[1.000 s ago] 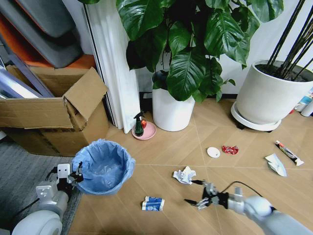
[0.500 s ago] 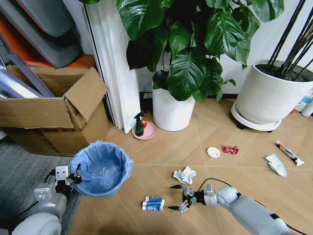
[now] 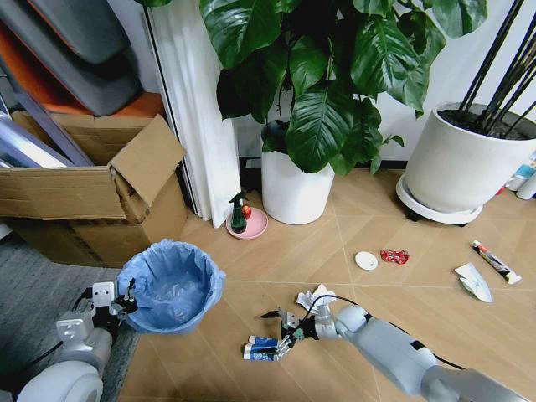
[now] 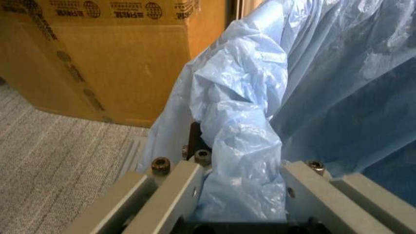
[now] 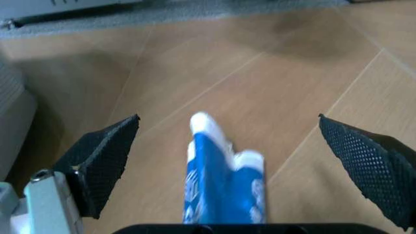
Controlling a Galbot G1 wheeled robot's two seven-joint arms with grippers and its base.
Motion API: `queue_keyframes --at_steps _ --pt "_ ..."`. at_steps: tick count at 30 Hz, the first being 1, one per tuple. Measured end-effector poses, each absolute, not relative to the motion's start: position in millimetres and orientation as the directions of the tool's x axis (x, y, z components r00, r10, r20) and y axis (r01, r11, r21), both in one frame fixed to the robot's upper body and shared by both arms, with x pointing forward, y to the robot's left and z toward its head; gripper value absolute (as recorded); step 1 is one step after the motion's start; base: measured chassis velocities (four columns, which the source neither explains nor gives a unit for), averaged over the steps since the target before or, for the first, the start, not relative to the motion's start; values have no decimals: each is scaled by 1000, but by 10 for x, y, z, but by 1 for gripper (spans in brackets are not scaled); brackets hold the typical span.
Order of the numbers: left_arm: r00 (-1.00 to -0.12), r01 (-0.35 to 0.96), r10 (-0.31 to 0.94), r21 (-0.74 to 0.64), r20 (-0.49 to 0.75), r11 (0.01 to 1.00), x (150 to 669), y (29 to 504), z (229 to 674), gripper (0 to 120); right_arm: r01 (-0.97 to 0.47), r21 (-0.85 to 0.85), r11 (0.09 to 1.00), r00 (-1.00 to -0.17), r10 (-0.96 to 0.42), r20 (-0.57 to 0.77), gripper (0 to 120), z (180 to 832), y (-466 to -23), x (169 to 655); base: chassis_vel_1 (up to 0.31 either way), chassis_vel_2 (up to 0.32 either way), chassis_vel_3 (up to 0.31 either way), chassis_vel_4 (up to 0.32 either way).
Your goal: Pick up the trash bin and place the garbage on the floor into it.
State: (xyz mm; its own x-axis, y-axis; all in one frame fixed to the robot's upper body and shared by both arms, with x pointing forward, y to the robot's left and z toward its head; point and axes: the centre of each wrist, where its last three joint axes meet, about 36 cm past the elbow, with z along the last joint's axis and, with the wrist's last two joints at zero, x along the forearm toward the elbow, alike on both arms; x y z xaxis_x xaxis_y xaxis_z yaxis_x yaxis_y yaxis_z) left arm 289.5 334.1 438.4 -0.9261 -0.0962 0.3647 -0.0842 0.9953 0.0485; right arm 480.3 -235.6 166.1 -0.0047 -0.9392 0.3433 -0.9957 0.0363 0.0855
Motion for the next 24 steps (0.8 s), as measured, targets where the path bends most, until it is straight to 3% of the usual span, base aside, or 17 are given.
queue_keyframes --at_steps 9,13,15,17,20,22,24 --pt "-928 -85 -98 51 360 995 2925 3340 4390 1 -995 100 -19 57 -917 396 100 1615 -2453 4781 0 0 0 0" --pt "-927 -85 -97 49 362 995 2924 3334 4382 1 -993 111 -37 81 -906 416 93 1608 -2406 4805 0 0 0 0" --pt "-926 -86 -97 49 364 995 2923 3336 4374 1 -990 128 -50 101 -896 432 82 1592 -2336 4819 0 0 0 0" --pt "-926 -86 -97 49 364 995 2924 3336 4374 1 -989 135 -56 111 -891 440 80 1579 -2298 4828 0 0 0 0" --pt "-926 -85 -97 49 364 995 2925 3338 4375 1 -987 142 -71 129 -881 456 64 1557 -2172 4887 0 0 0 0" --pt "-926 -85 -97 49 364 995 2926 3342 4375 1 -987 144 -71 131 -878 460 61 1549 -2145 4906 0 0 0 0" --pt "-927 -85 -97 50 363 995 2927 3348 4377 1 -987 145 -69 130 -875 467 49 1539 -2097 4954 0 0 0 0"
